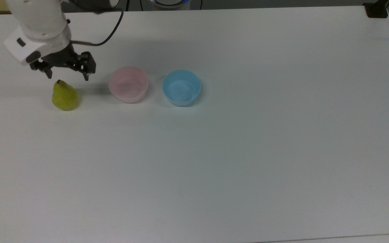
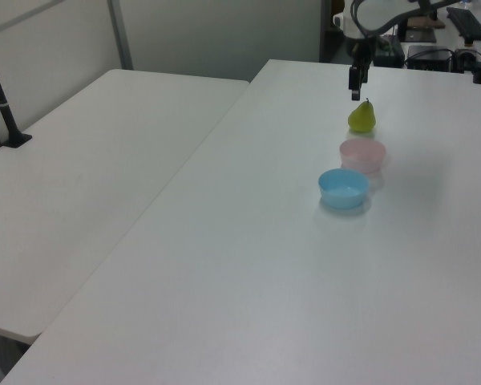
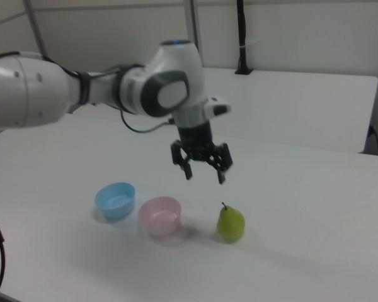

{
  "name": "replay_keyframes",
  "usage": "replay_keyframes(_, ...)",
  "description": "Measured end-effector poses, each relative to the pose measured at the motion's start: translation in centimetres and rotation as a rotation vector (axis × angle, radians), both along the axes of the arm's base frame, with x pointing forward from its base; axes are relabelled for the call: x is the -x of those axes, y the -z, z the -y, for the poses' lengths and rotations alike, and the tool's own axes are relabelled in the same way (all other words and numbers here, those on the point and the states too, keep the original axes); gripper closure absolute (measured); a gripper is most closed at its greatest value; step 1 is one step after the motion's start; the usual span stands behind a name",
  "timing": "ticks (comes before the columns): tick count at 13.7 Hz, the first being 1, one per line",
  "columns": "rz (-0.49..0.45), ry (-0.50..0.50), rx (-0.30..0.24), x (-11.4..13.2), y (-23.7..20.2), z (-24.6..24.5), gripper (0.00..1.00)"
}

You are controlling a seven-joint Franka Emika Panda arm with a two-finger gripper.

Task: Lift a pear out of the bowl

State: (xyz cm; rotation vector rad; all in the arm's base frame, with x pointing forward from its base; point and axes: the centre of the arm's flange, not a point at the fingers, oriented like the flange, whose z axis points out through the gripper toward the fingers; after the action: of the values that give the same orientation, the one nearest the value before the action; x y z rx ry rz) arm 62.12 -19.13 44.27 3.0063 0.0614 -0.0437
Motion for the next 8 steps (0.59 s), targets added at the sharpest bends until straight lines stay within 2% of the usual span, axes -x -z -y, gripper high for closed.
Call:
replay_keyframes(3, 0.005, -0.025, -0.008, 0.9, -4.9, -4.8, 0.00)
replay_keyframes(6, 0.050, -0.005, -0.013, 1.4, -9.1, -13.1, 0.00)
replay_keyframes(8, 0.076, 0.008, -0.020, 2.6, -11.8, -17.2, 0.00)
